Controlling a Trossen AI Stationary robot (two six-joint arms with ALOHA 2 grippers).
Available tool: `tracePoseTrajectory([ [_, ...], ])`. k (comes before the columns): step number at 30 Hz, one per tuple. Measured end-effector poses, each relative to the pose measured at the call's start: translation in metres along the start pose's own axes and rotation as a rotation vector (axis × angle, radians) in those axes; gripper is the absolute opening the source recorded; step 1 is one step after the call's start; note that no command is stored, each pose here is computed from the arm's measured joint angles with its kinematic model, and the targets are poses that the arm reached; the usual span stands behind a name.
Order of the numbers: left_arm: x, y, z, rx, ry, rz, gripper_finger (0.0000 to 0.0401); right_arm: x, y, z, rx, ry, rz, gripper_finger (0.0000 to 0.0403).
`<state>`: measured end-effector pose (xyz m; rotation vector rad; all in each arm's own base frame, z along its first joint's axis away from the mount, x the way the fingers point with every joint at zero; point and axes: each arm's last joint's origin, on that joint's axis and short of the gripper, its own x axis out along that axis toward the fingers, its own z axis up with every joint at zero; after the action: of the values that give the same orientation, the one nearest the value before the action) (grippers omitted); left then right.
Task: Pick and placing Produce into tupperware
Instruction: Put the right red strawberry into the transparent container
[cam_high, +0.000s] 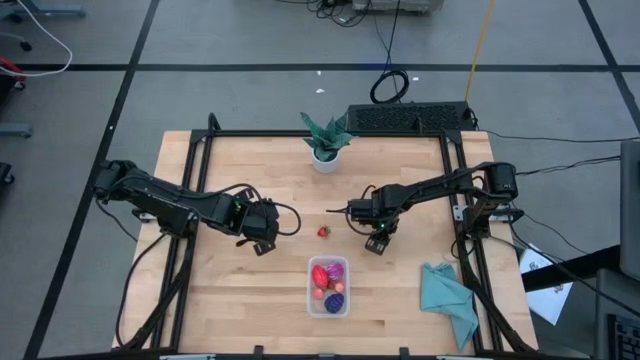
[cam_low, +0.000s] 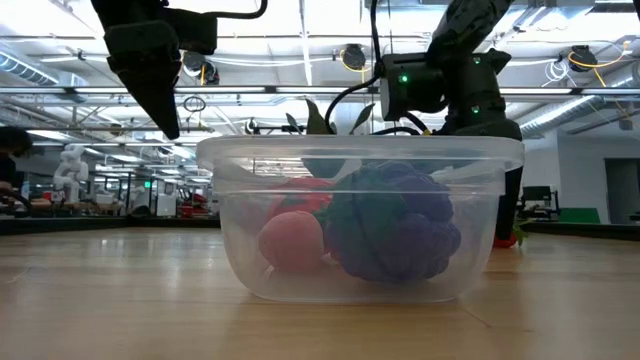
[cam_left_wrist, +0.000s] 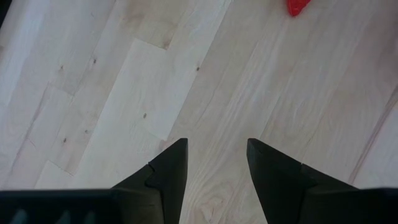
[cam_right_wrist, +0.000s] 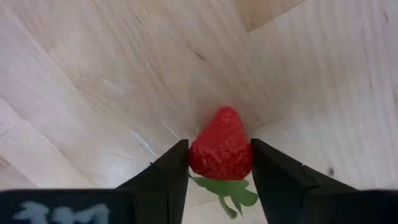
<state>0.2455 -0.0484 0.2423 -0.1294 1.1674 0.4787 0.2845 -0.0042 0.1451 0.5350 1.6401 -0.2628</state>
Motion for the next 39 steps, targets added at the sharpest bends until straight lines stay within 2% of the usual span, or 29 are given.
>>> tracePoseTrajectory([
  [4, 0.0, 0.0, 0.0, 0.0, 0.0, 0.0, 0.017, 0.0, 0.0, 0.0, -0.002, 0.001, 0.0, 0.0134],
  [10, 0.0, 0.0, 0.0, -0.002, 0.0, 0.0, 0.017, 0.0, 0.0, 0.0, 0.0, 0.002, 0.0, 0.0148],
  [21, 0.0, 0.0, 0.0, -0.002, 0.0, 0.0, 0.017, -0.003, 0.001, 0.0, -0.002, 0.007, -0.003, 0.0142],
  [33, 0.0, 0.0, 0.0, -0.004, -0.003, -0.002, 0.017, -0.032, 0.013, 0.011, -0.015, -0.041, 0.021, 0.0146],
  [39, 0.0, 0.0, 0.0, 0.01, -0.003, -0.001, 0.017, -0.055, 0.03, 0.018, -0.053, -0.105, 0.073, 0.0143],
])
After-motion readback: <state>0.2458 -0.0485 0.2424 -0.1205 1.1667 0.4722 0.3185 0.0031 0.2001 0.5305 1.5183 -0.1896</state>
